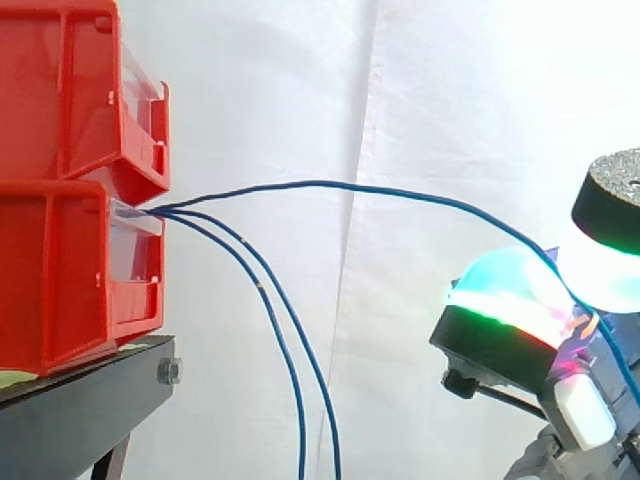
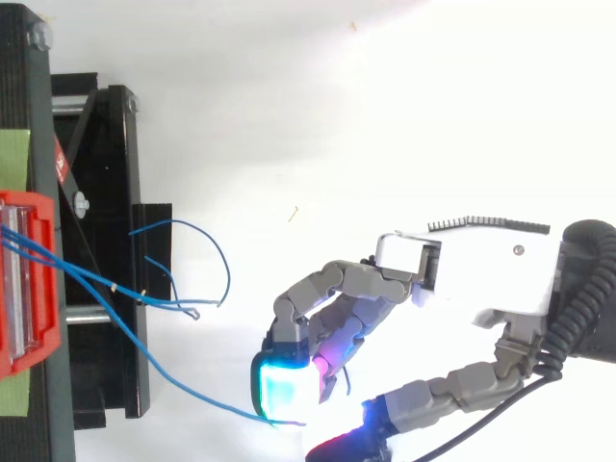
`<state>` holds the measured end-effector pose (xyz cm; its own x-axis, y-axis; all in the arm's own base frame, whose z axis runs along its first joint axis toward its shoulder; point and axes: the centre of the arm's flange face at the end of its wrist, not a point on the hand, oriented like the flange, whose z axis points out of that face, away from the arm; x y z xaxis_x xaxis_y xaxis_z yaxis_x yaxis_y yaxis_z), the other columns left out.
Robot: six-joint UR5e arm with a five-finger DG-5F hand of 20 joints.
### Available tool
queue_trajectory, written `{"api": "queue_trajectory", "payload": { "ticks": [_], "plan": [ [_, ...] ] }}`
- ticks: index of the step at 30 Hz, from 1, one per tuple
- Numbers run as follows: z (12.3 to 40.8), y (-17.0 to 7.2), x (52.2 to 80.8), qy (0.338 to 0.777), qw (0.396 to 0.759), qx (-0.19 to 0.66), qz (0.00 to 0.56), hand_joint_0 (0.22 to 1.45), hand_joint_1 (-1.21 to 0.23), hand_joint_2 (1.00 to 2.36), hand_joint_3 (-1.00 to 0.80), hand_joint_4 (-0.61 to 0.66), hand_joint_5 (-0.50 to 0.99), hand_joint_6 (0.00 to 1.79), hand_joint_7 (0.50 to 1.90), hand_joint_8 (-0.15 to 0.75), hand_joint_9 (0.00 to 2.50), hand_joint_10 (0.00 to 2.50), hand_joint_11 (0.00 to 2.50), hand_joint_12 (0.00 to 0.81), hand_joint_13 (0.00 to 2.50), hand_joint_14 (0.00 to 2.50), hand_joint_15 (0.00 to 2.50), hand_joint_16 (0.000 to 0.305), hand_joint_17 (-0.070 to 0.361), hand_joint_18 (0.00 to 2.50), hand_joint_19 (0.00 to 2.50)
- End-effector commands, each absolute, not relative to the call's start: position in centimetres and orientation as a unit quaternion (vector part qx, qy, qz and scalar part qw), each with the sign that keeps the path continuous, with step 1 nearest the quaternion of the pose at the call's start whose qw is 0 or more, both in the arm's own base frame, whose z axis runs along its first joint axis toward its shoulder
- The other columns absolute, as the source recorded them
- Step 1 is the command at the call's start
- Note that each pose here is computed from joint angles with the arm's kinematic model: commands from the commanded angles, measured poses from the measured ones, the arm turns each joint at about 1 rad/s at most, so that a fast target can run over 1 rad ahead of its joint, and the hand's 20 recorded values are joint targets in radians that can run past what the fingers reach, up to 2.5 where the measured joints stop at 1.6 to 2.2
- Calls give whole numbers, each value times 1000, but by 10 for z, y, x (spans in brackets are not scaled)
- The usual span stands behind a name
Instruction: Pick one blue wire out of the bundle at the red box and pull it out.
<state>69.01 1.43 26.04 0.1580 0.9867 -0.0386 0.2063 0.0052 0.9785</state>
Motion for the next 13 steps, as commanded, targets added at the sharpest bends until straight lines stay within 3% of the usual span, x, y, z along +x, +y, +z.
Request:
{"api": "queue_trajectory", "payload": {
  "ticks": [1, 13],
  "plan": [
    [260, 15, 690, 512, 490, 582, 398, 574, -978, 1134, 53, -155, -18, 864, 1067, 229, 1040, 14, 368, 420, 641, 14, 361, 71, 161, 455, 432],
    [260, 13, 690, 512, 490, 582, 398, 575, -978, 1131, 54, -155, -18, 864, 1064, 230, 1041, 14, 362, 421, 643, 15, 362, 71, 161, 451, 429]
  ]
}}
